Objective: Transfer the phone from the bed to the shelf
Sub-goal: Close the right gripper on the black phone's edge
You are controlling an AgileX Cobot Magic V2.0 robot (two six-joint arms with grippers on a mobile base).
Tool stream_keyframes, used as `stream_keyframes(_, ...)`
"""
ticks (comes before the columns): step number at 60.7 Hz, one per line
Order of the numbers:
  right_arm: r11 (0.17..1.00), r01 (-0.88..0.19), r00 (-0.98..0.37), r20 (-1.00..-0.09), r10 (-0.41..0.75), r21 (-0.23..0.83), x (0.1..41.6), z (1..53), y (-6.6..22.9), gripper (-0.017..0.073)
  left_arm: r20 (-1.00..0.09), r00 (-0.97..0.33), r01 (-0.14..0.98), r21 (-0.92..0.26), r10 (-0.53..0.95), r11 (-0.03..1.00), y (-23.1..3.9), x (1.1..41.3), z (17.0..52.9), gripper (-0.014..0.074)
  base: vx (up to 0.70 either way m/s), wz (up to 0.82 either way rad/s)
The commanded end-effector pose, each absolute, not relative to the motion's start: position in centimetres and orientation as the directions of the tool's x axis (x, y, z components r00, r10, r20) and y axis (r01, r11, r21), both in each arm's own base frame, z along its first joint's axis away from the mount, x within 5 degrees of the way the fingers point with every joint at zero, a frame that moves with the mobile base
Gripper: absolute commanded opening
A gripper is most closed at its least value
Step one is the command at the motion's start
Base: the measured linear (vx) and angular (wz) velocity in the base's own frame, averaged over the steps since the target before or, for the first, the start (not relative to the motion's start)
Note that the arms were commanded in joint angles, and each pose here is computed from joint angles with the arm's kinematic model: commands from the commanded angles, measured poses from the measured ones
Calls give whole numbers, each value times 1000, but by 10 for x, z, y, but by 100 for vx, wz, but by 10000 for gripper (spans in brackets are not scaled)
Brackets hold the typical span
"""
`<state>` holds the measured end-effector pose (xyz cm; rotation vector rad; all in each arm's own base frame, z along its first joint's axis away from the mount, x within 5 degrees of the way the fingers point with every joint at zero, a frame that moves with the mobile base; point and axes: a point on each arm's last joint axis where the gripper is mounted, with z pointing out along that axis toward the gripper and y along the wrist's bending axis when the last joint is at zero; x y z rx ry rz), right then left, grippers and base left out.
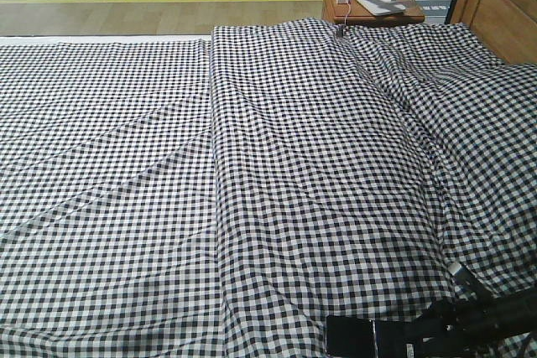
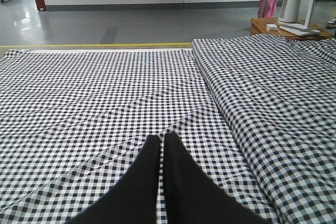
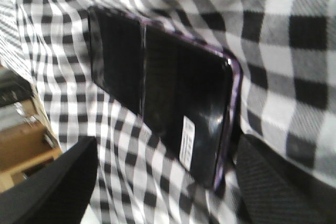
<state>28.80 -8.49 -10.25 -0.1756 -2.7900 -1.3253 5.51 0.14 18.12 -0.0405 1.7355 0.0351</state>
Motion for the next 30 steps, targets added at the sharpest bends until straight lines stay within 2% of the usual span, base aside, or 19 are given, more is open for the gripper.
stream_keyframes(1, 579, 90, -993, 29, 113, 810, 300, -88, -85, 517, -996, -88, -53, -11, -16, 999, 2, 56, 187, 1, 0, 0)
stream_keyframes(18, 486, 120, -982, 33, 184, 866, 297, -101, -76, 517, -996, -88, -53, -11, -16, 999, 2, 56, 187, 1, 0, 0)
stream_keyframes(30, 467, 129, -981, 44, 189, 875, 294, -105, -73, 517, -996, -88, -53, -11, -16, 999, 2, 56, 187, 1, 0, 0)
